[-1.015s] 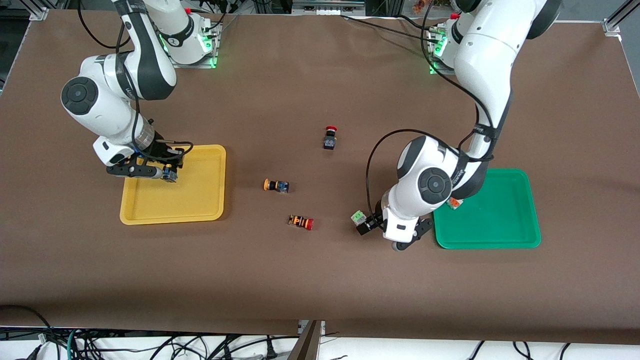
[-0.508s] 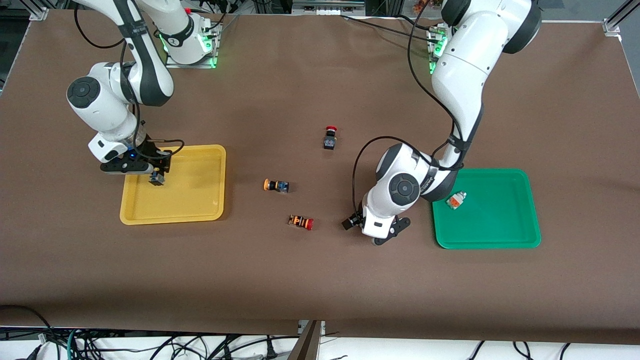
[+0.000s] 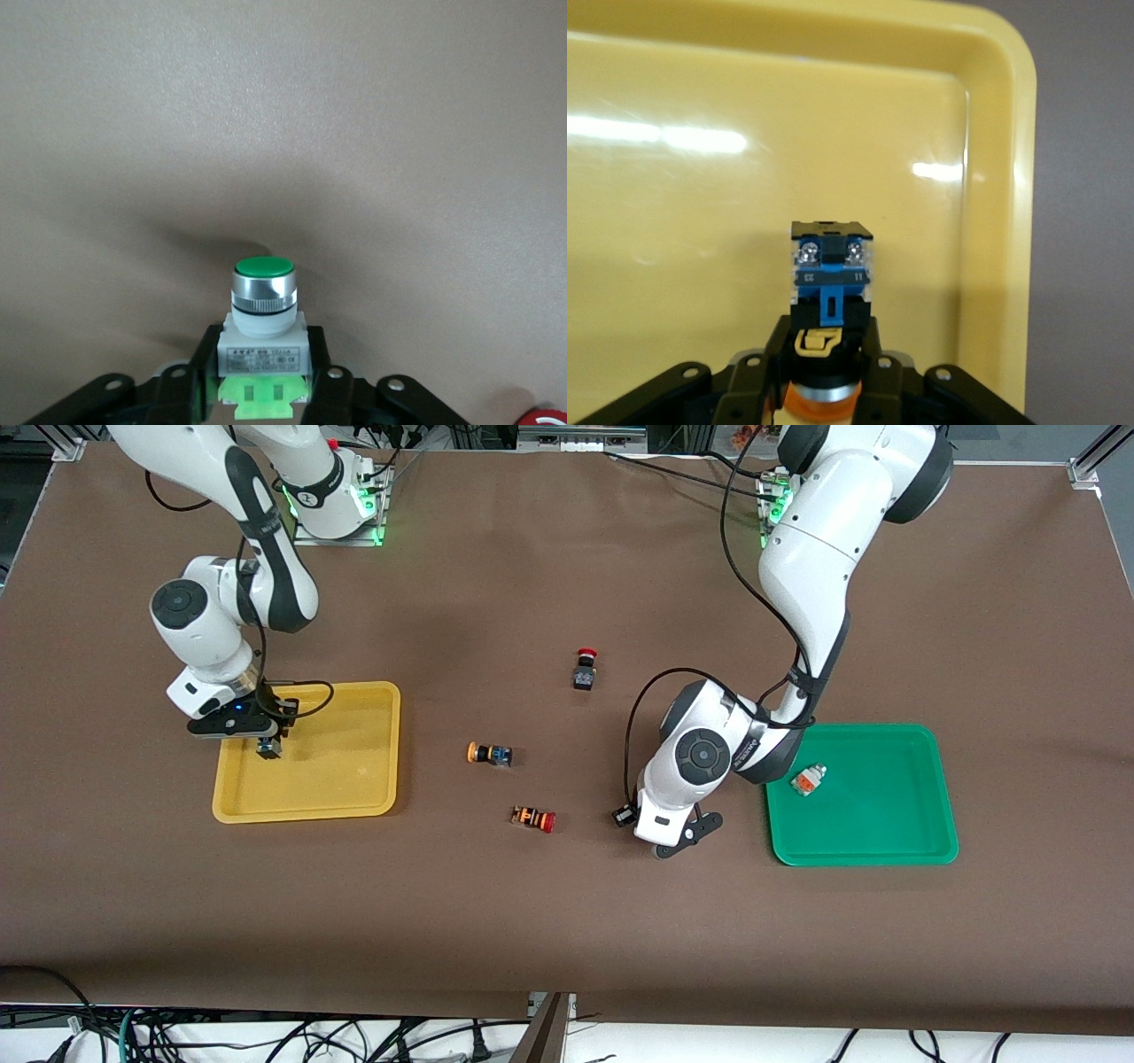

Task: Place green and yellow buttons in trays
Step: 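Grasp the green button with the left gripper while the right gripper lowers its button, then carry the green button over the green tray while the right gripper releases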

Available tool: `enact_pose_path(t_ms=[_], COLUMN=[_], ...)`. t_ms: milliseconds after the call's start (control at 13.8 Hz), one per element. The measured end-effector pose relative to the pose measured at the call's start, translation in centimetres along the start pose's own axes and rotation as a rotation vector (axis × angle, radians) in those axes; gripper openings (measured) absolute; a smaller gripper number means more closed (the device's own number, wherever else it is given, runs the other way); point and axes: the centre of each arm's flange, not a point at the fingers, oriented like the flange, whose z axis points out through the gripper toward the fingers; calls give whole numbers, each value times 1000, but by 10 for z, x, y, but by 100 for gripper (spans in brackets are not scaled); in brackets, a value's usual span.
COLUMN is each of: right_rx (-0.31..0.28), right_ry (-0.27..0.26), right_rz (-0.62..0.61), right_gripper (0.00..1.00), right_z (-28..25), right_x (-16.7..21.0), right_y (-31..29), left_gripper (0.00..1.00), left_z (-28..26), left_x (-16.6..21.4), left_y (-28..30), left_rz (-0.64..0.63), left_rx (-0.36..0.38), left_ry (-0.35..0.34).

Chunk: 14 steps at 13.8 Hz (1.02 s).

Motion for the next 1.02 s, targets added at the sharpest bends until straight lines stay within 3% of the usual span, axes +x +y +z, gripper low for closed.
enact_pose_path(t_ms=[218, 363, 508, 725, 870, 1015], right_rx=[-19, -19, -8, 57, 129, 199], right_ry=[-5, 4, 18, -12, -40, -60], right_rz=[-27, -24, -7, 72, 131, 164], right_gripper=[33, 37, 55, 85, 85, 85], right_z=[10, 7, -1, -19, -39, -65], right_x=[-4, -2, 3, 13, 29, 51], right_y=[14, 19, 21, 24, 25, 23], left_gripper=[41, 41, 41, 41, 41, 41], left_z=[-13, -34, -69, -127, -147, -141], left_x=[8, 23, 42, 76, 103, 123], left_y=[1, -10, -27, -69, -109, -146], left_rz=[1, 13, 47, 179, 239, 355], left_rx=[-2, 54, 106, 180, 257, 383], left_ry=[8, -20, -47, -107, -154, -185])
